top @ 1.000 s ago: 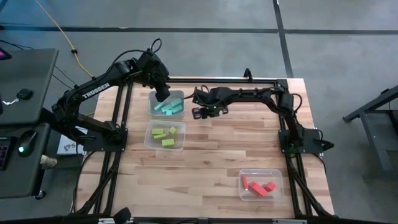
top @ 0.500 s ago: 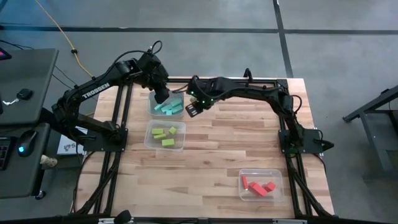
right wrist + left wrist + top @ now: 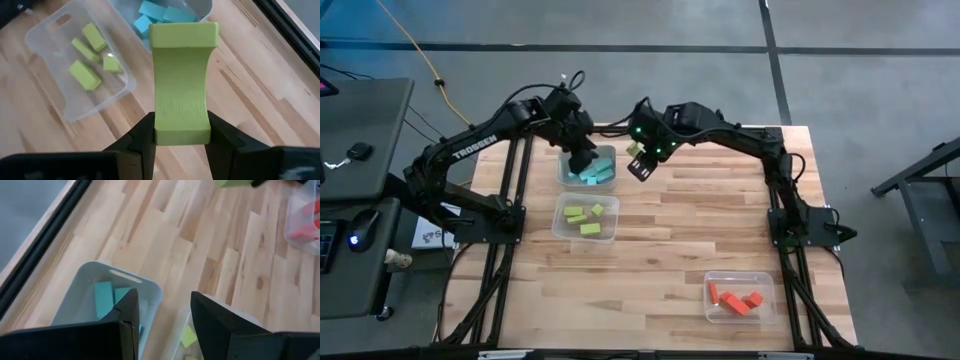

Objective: Sort & place blocks by color
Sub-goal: Put the green block into the left transparent bin

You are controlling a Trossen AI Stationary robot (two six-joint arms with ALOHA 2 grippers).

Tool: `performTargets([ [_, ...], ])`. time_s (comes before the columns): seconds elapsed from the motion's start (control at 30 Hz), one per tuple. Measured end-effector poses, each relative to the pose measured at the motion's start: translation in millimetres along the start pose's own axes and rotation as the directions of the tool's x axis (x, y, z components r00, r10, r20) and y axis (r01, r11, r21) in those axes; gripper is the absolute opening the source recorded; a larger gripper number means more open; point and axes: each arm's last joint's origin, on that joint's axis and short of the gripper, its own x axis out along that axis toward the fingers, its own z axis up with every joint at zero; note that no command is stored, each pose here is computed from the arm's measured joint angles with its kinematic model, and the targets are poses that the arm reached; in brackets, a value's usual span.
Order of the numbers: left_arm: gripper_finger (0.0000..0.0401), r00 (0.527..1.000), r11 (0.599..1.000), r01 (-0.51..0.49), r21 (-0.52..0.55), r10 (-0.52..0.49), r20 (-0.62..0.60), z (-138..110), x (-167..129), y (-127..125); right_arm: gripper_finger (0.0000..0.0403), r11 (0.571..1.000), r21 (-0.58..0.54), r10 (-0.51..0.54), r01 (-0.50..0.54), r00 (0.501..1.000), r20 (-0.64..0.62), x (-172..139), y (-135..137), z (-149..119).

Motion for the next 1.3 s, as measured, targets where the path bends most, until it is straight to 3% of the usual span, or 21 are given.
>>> performTargets([
  [0.33,0.0137,0.999,0.999,0.027,0.024,-0.027,-0.021,0,5,-16,0.0111,0.996,-0.091,0.011,-0.014,0.999,-0.040,-17,-3,-9],
  [0.43,0.0158,1.000,0.999,0.020,0.031,-0.020,-0.010,1,5,-17,0.0111,0.988,-0.133,0.072,-0.080,0.995,-0.062,-18,-2,-10],
  [0.6,0.0180,0.998,0.986,0.063,0.154,-0.065,0.004,4,8,-29,0.0111,0.950,-0.251,0.166,-0.186,0.981,-0.100,-19,3,-12],
  [0.93,0.0180,0.985,0.941,0.134,0.310,-0.160,0.061,11,15,-67,0.0111,0.868,-0.426,0.228,-0.254,0.967,-0.113,-19,12,-14],
  [1.1,0.0181,0.976,0.941,0.149,0.303,-0.189,0.110,15,15,-77,0.0111,0.835,-0.480,0.242,-0.268,0.963,-0.117,-19,17,-16],
  [1.3,0.0180,0.963,0.948,0.171,0.268,-0.218,0.156,20,15,-84,0.0111,0.824,-0.490,0.267,-0.284,0.958,-0.106,-19,18,-14],
])
